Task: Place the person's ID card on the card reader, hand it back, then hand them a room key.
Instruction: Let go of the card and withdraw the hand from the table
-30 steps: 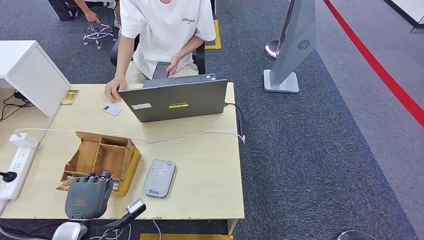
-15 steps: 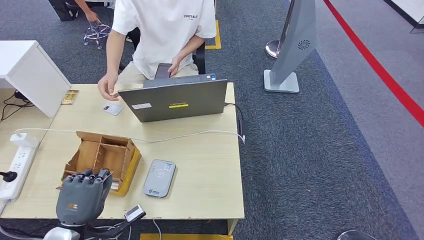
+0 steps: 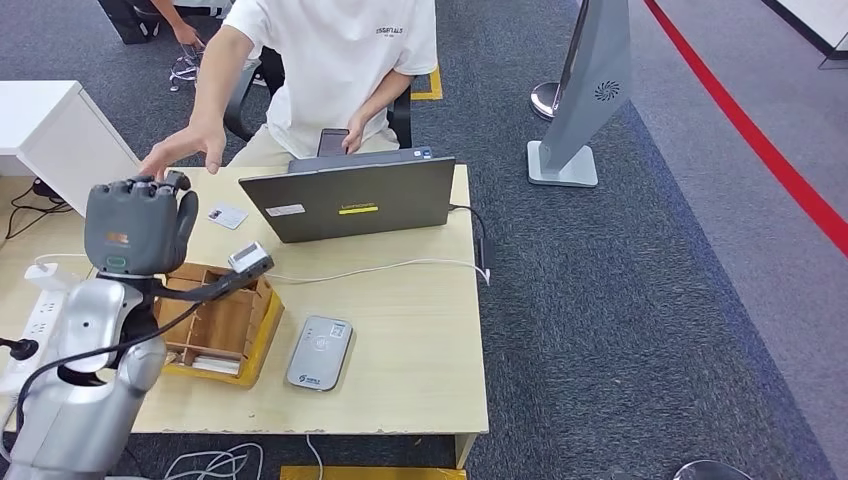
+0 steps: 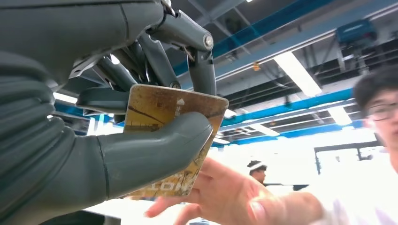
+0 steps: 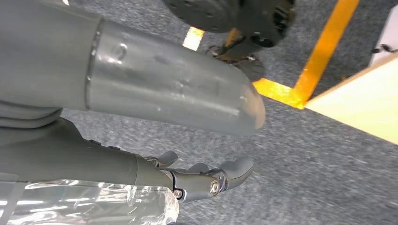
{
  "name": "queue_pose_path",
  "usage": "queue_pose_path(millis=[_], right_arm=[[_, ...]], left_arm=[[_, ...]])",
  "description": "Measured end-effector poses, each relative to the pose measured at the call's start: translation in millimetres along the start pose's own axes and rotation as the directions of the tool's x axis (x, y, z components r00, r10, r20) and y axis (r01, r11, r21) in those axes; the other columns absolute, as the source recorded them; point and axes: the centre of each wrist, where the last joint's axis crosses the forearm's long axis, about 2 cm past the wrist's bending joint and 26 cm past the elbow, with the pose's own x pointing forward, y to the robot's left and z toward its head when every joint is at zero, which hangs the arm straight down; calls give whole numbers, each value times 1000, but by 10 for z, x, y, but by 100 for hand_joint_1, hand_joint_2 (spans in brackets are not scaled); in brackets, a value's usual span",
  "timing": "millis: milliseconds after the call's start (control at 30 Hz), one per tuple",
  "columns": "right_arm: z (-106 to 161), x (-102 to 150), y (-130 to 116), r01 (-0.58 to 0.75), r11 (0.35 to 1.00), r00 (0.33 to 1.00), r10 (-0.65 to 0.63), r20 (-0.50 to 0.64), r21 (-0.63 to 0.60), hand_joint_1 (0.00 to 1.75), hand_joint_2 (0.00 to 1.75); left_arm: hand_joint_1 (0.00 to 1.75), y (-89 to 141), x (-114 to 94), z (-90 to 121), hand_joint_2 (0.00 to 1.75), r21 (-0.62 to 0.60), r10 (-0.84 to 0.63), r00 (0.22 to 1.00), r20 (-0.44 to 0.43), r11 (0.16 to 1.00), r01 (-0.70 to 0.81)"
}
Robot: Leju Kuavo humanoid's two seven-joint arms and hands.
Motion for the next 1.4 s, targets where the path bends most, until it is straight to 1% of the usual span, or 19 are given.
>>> queue_pose_path(millis=[67,133,200,333,400,467,533,633,800,1000,1200,1333,1400], right_arm=[[-82,49,-1,-2,1000,1000,2,14,5,0,0],[-148,81,-1,-2,1000,1000,1,22,12,0,0],[-196,99,-1,3,1000,1000,-4,27,16,0,0],[-279,128,-13,26,1000,999,-26,36,17,0,0],[-313,139,-20,32,999,999,-32,37,22,0,0],[-333,140,-31,32,999,999,-33,34,28,0,0],[-335,125,-40,32,999,999,-33,26,34,0,0],[-321,97,-47,29,999,999,-30,15,42,0,0],[-298,59,-35,29,998,1000,-29,1,46,0,0],[-254,15,-12,30,998,1000,-30,-9,51,0,0],[-180,-36,-8,25,999,1000,-24,-19,48,0,0],[-171,-25,-18,18,999,1000,-17,-16,46,0,0],[-161,-27,-22,17,999,1000,-16,-15,45,0,0]], left_arm=[[175,0,-78,-282,175,9,-34,999,-20,999,34],[175,-9,-143,-496,175,9,-58,998,-35,998,59],[175,-19,-195,-640,175,5,-86,995,-50,996,86],[175,-64,-367,-829,175,-23,-148,985,-94,989,146],[87,-103,-461,-870,175,-44,-161,981,-111,987,157],[0,-150,-525,-868,175,-62,-157,981,-115,987,151],[0,-201,-547,-831,175,-73,-138,984,-108,989,130],[0,-267,-523,-756,175,-78,-104,990,-98,992,96],[0,-350,-421,-601,175,-85,-64,994,-84,995,57],[0,-373,-323,-367,175,-56,-14,998,-69,998,10],[0,-388,-396,65,175,-10,27,997,-67,1000,-27],[0,-367,-433,187,175,-3,26,997,-66,1000,-26],[0,-365,-484,303,175,2,42,996,-79,999,-42]])
